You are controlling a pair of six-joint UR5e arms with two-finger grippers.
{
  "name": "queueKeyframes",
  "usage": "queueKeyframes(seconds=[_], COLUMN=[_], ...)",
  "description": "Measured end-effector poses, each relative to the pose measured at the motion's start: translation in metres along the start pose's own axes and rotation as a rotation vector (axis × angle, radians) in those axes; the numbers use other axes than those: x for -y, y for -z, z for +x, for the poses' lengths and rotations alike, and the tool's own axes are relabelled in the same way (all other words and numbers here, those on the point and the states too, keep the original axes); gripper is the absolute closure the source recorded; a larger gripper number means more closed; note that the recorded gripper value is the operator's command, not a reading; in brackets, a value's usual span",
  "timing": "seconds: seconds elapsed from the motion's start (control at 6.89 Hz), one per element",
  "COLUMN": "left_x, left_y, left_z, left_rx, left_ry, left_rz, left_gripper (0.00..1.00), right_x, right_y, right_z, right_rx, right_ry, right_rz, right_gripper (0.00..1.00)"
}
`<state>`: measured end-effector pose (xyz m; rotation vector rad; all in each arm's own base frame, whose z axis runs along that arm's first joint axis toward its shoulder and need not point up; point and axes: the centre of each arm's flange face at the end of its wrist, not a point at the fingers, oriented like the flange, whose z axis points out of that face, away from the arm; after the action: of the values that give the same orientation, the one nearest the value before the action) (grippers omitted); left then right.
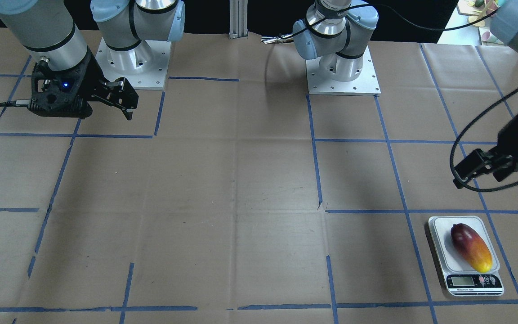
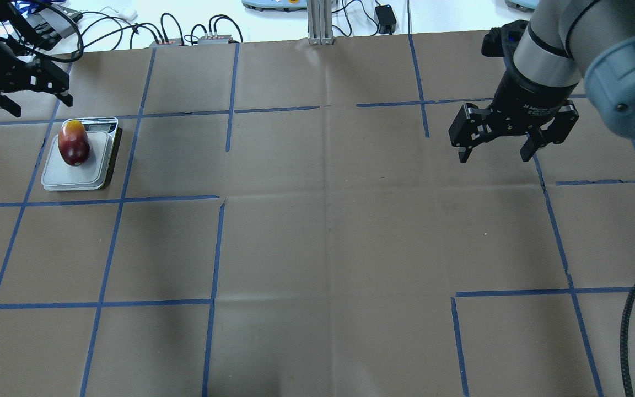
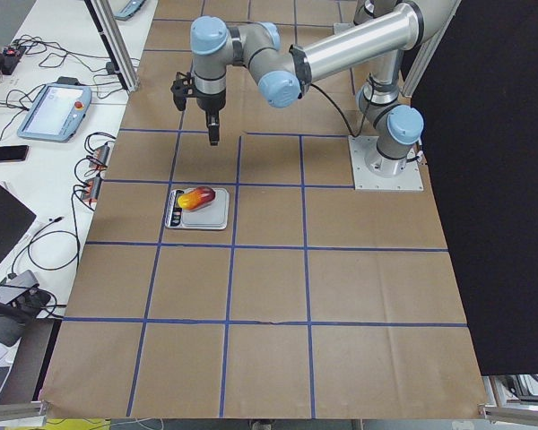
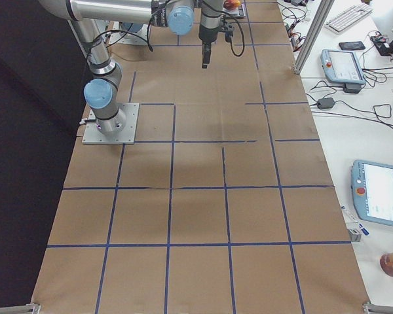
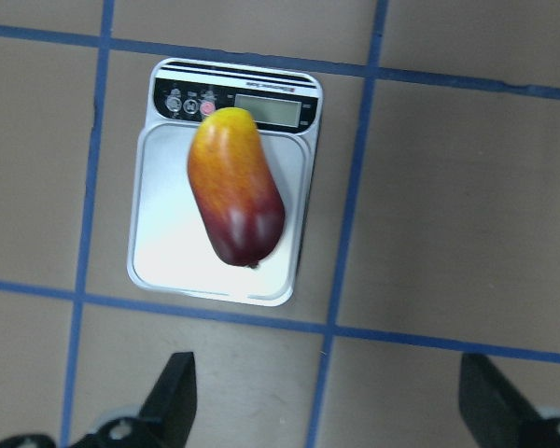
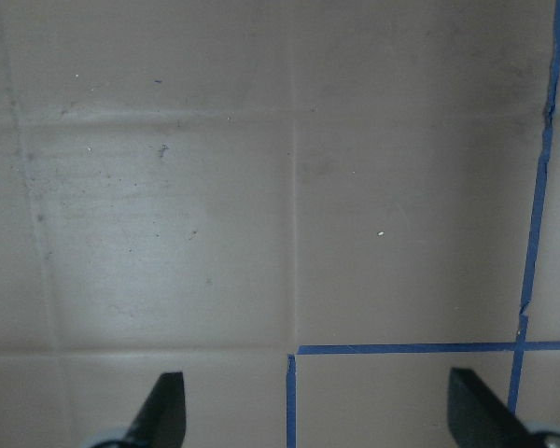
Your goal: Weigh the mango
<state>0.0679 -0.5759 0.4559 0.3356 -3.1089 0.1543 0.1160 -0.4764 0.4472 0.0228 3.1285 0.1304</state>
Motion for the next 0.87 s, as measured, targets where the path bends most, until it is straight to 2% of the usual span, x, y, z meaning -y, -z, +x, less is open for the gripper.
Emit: queueKeyframes(seconds=[0.29, 0.44, 0.87], left_x=[-0.046, -0.06, -0.079], left_y=[0.032, 0.039, 0.032], left_z=[0.077, 0.106, 0.164], left_rx=[-0.013, -0.017, -0.026], left_ry=[0.058, 0.055, -0.027], left_rz=[-0.016, -0.025, -0.049], left_gripper=[0.0, 0.0, 0.0], right_x=[0.0, 0.0, 0.0], right_y=[0.0, 0.0, 0.0], right_z=[0.0, 0.0, 0.0], right_rx=[0.0, 0.0, 0.0], right_ry=[0.0, 0.0, 0.0], right_rz=[0.001, 0.0, 0.0], right_gripper=[0.0, 0.0, 0.0])
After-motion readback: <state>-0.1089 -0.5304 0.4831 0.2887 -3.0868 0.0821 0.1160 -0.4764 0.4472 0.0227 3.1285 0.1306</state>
